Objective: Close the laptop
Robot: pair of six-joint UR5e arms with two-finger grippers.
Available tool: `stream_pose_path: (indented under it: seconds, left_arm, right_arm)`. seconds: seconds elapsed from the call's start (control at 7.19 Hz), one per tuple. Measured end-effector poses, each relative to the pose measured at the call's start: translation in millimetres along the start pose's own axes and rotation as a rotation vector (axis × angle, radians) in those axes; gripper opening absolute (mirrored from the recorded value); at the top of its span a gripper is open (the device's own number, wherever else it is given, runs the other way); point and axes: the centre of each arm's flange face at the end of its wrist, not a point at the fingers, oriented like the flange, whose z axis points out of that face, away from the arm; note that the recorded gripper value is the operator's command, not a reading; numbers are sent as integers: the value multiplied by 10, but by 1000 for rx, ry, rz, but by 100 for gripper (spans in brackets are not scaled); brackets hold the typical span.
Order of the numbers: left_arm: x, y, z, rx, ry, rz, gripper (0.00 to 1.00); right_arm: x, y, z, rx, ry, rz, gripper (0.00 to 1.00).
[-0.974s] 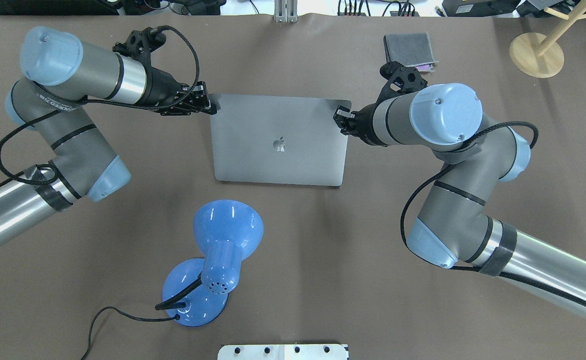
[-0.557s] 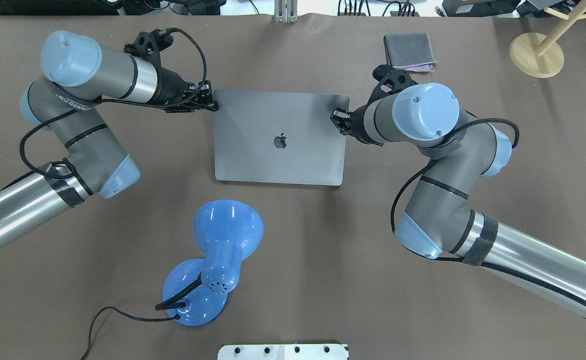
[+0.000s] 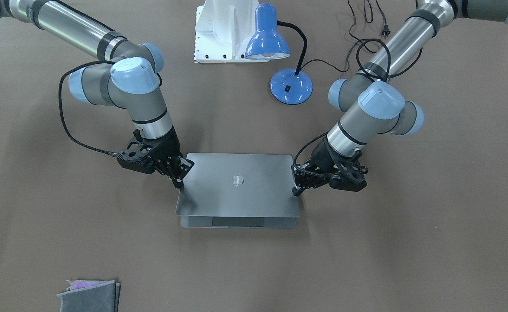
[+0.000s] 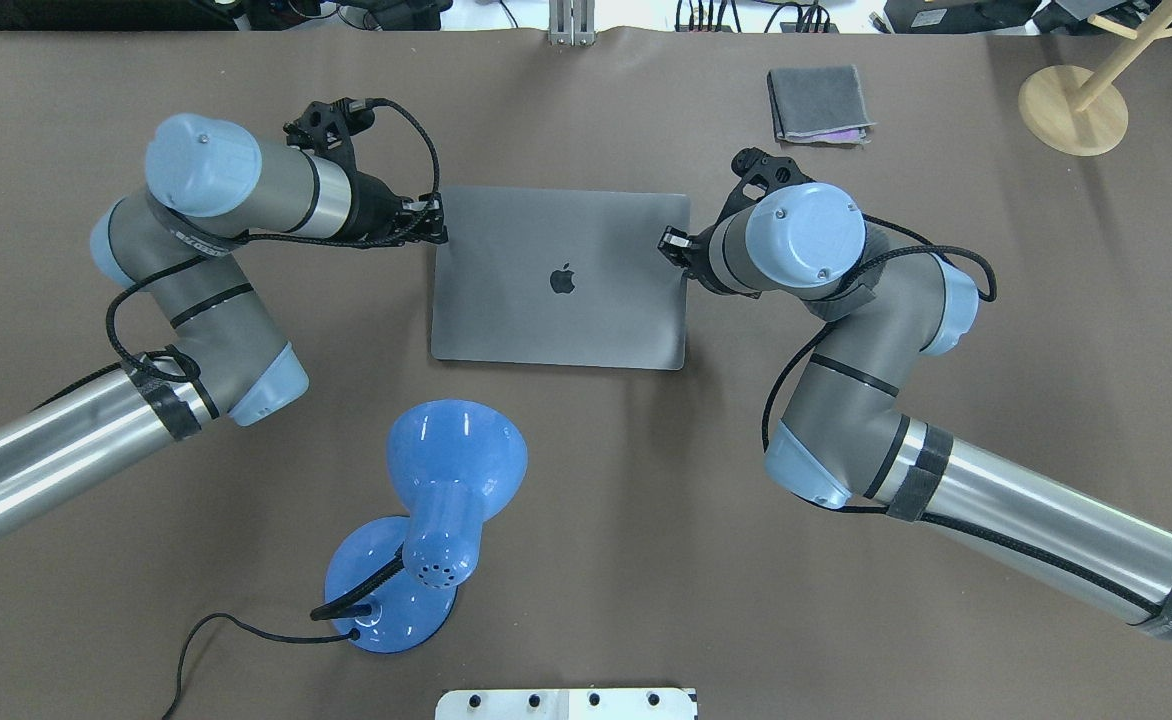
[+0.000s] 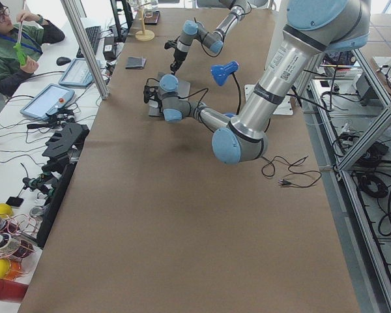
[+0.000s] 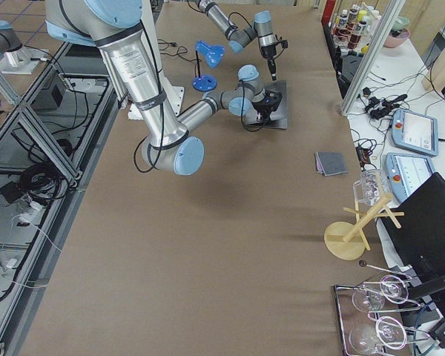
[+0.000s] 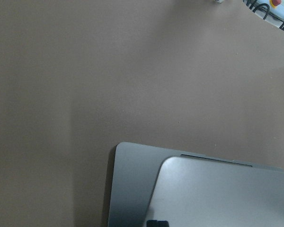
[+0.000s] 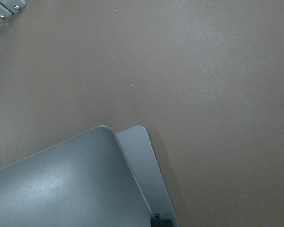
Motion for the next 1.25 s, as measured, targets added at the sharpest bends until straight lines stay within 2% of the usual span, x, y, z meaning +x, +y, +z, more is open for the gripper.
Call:
stream_pose_path:
  seconds: [0.28, 0.56, 0.7, 0.83, 0.97, 1.25]
  left_arm:
    - [-51, 160, 189, 17, -30, 18, 0]
    - [3, 149, 145, 21, -25, 31, 0]
    - [88, 75, 16, 4, -25, 24, 42]
    - [165, -55, -208, -36, -38, 9, 98]
    - [169, -191, -484, -75, -55, 17, 99]
    - [-151, -415, -1061, -141, -102, 130, 99]
  right_arm:
    - [19, 84, 89, 5, 13, -8, 0]
    - [-64, 9, -111, -2, -23, -8, 0]
    - [-77, -144, -275, -23, -42, -1, 68]
    - [2, -356, -429, -50, -53, 1, 100]
    - [208, -554, -570, -52, -55, -15, 100]
    - [889, -809, -900, -25, -29, -133, 100]
